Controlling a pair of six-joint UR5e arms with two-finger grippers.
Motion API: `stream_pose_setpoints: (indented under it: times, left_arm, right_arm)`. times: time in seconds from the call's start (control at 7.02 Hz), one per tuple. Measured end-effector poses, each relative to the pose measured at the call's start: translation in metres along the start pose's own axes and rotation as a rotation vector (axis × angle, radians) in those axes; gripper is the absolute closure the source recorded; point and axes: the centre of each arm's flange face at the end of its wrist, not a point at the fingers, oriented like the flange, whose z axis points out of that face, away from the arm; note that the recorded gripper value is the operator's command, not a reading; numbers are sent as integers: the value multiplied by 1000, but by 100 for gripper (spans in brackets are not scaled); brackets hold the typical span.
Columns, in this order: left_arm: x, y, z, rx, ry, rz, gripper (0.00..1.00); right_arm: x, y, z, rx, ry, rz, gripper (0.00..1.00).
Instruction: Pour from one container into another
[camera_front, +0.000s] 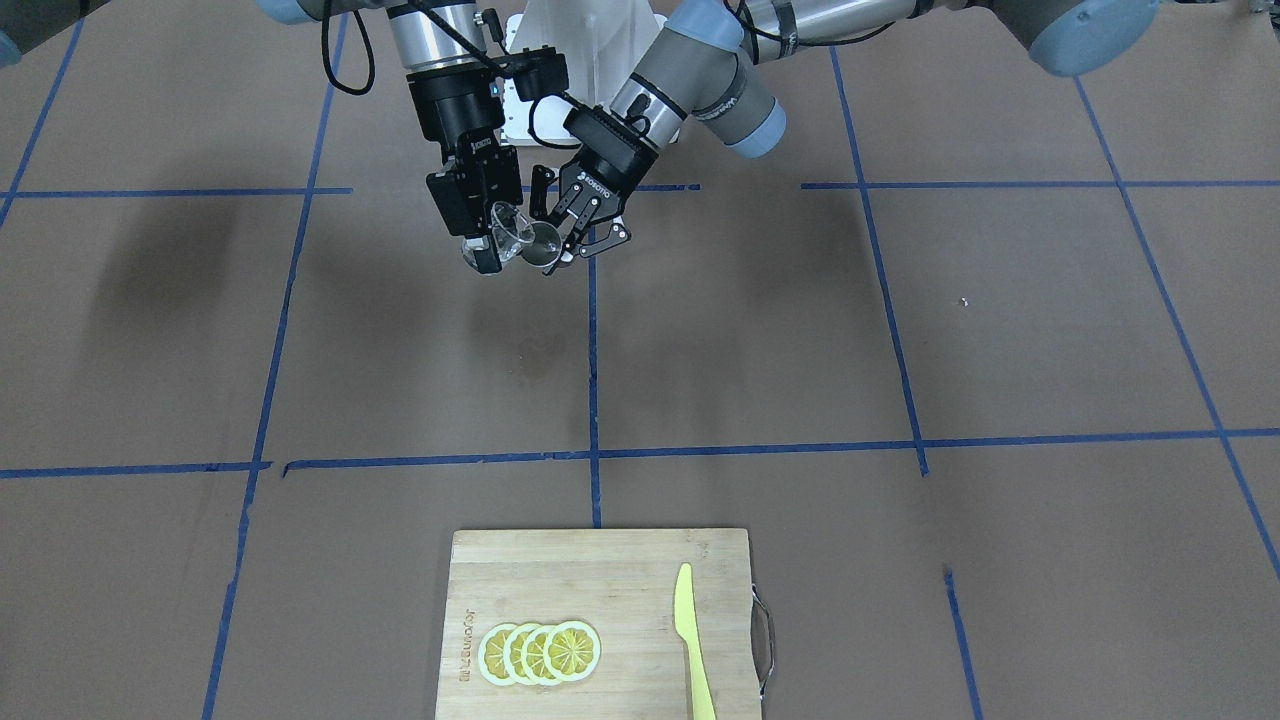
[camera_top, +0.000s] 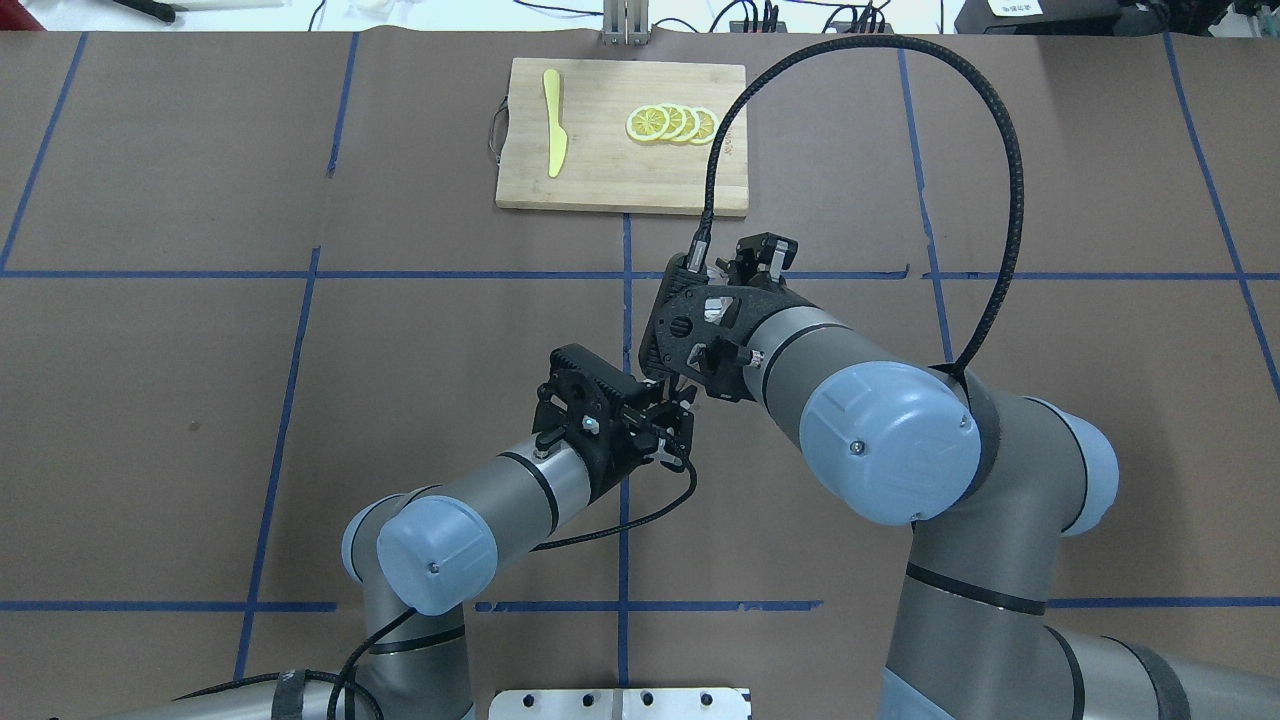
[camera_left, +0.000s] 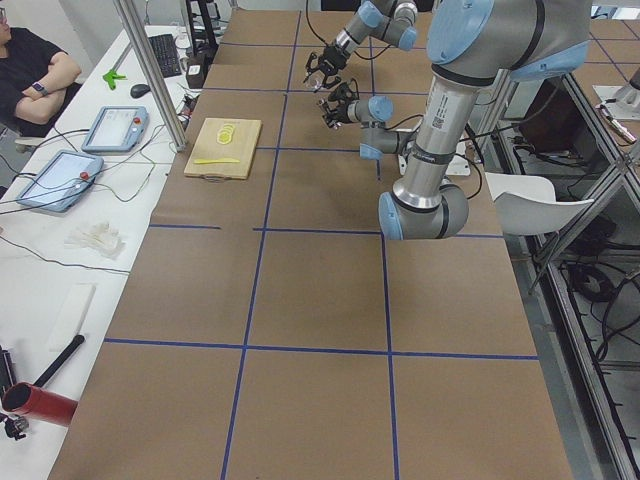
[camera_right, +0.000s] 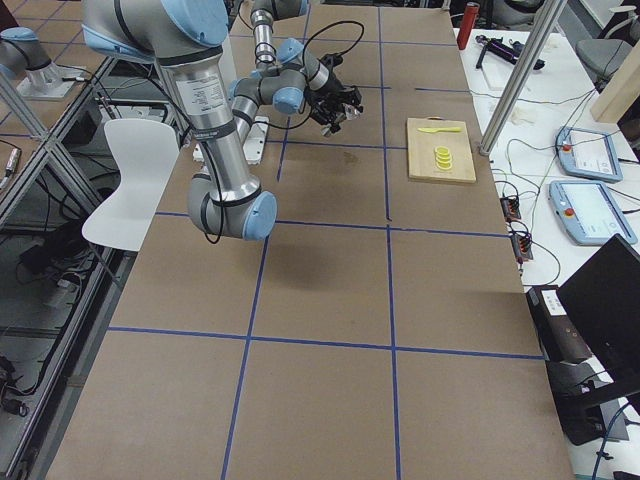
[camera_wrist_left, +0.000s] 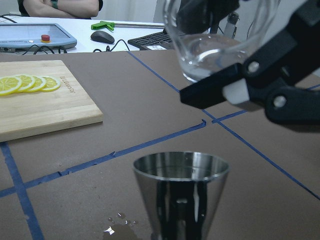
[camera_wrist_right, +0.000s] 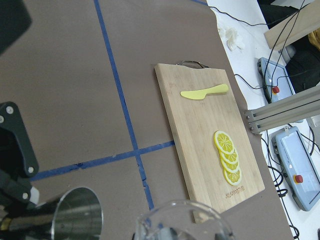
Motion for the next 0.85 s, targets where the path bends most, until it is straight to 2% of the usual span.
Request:
stream_pose_setpoints:
  times: [0.14,0.57,0.85]
  left_arm:
    - [0,0,0,0,0,0,100]
    - [-1,1,0,0,0,0,100]
    - [-1,1,0,1,1,0,100]
  right_arm:
    - [0,-3,-1,-1,12,-13,100]
    - [-16,-15,-6,-17,80,-133,100]
    - [-22,-16,-7,-24,101,-172,100]
